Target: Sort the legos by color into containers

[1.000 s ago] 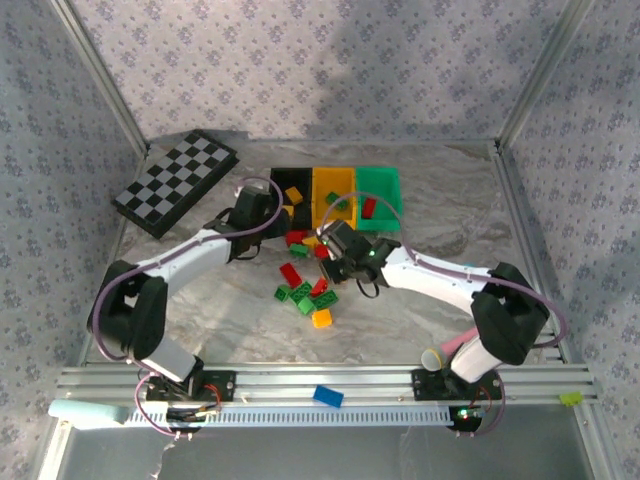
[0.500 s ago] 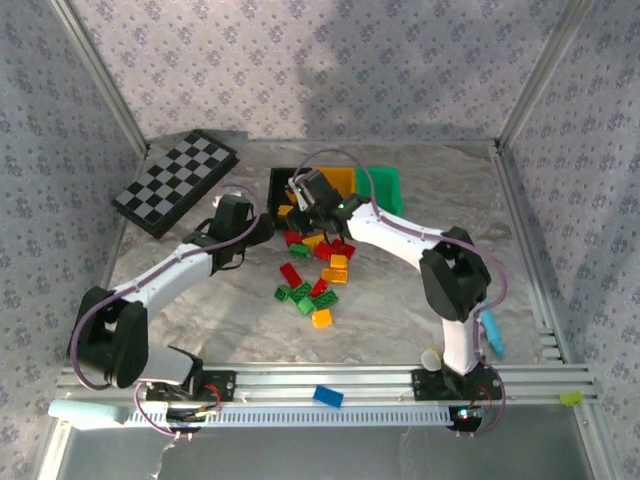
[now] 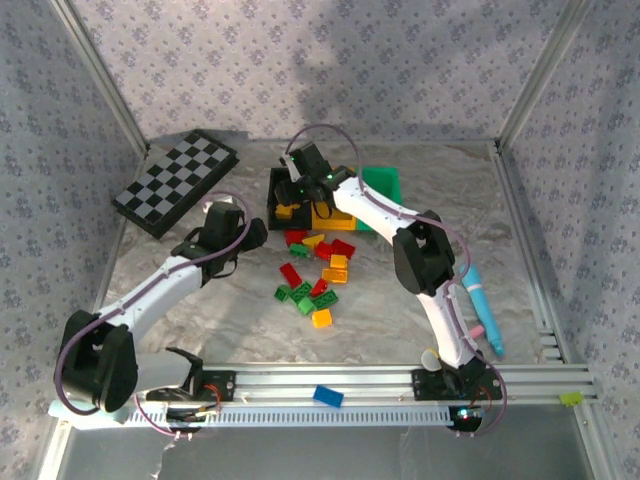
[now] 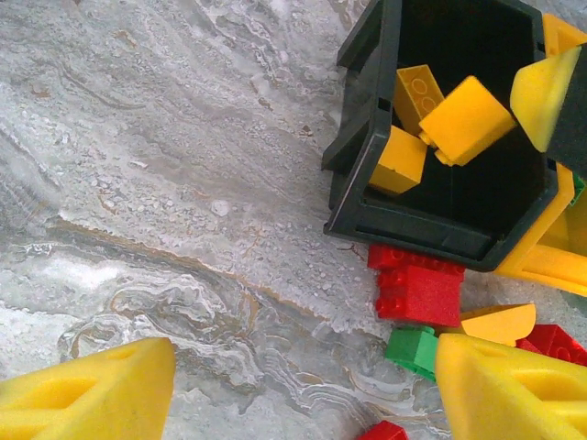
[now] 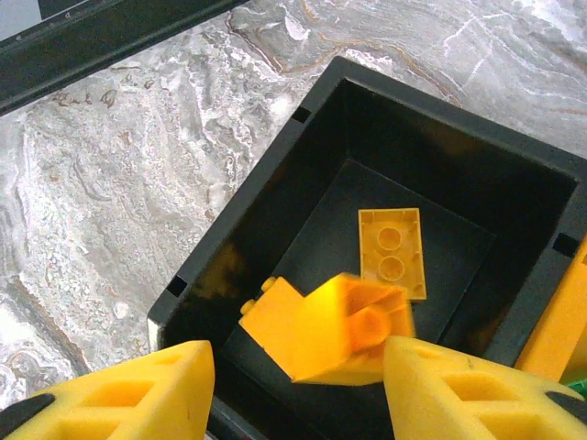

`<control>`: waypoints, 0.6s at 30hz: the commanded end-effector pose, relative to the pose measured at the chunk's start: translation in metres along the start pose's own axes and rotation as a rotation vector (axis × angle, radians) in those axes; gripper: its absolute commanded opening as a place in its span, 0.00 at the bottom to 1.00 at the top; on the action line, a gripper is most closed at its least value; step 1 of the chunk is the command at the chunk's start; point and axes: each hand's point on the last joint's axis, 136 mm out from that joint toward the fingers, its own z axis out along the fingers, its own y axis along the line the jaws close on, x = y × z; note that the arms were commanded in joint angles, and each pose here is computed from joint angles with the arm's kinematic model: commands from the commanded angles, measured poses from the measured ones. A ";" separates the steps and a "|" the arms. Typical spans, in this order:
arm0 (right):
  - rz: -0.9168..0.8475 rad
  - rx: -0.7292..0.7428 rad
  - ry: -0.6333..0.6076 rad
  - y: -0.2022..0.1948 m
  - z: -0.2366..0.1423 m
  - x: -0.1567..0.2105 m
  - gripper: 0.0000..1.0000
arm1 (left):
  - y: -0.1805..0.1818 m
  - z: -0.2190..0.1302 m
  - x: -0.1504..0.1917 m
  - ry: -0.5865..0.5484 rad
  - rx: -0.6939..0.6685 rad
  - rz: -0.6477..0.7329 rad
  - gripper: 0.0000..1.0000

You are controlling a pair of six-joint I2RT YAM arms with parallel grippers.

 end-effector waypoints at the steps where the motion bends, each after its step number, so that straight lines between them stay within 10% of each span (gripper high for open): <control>1: -0.022 -0.019 0.023 0.004 -0.005 -0.001 0.54 | -0.001 -0.003 0.002 0.011 0.017 0.023 0.75; 18: -0.063 0.007 -0.006 0.006 -0.073 0.029 0.54 | -0.049 0.002 0.052 0.217 0.274 0.177 0.75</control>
